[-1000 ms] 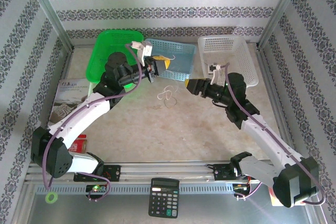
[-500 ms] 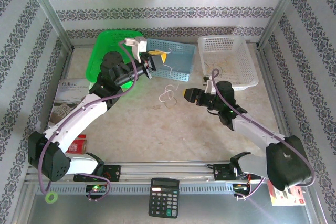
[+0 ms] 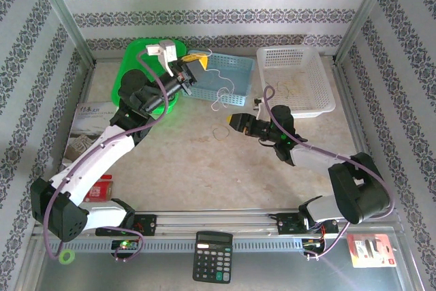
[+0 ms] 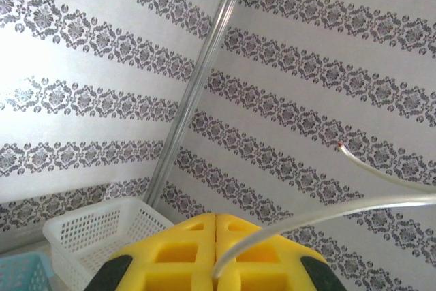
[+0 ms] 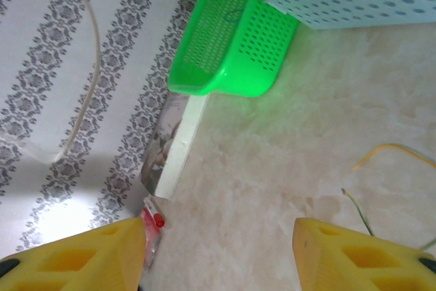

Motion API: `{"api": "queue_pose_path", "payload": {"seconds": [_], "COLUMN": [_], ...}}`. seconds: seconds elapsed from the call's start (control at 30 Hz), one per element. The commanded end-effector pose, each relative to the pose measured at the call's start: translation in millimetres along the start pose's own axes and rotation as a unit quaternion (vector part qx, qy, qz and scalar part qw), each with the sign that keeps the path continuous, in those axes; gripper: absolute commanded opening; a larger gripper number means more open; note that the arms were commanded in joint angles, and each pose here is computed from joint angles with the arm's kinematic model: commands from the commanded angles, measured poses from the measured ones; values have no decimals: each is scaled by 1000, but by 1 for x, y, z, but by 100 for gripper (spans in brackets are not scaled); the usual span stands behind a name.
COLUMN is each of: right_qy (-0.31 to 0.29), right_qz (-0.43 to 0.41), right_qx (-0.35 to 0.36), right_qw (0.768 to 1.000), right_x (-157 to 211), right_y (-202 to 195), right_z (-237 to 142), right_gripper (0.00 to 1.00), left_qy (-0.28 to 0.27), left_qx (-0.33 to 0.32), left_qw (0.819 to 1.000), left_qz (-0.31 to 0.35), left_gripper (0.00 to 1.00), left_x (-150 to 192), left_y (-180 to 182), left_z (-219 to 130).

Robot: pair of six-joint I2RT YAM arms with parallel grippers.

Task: Untangle the cables

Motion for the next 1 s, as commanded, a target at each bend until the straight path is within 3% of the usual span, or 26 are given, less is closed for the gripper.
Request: {"api": "queue_pose_path", "payload": {"seconds": [0.0,0.6,0.97], "right_qy": [-39,-78,-81], "right_qz": [-18,19,34], "right_qx": [-64,-169,-191], "right_qw": [997,982,978], "right_x": [-26,-41,-41], "right_y": [30,66,71], "right_z": [6,26,41], "right_gripper": [59,60,57], "left_qy": [-46,-62,-60], "left_qx": [24,39,44], "left_qw": [999,997,997], "left_qz": [0,-11,-19], "left_gripper": [0,0,0], "left_x": [-16,-20,-17], "left_y": [-11,-14,-13], "left_z": [-2,1,1]}}
Point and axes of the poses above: each hand's point on the last joint's axis, 136 mm out from that joint toward the fingers, its own z axis out along the fingers, its own y axis along the line the jaws close on, x = y × z, the point moved 4 cm from there along -z, back along the fingers, and after that the axes turned 10 degrees about -z, right-handed, at the moved point
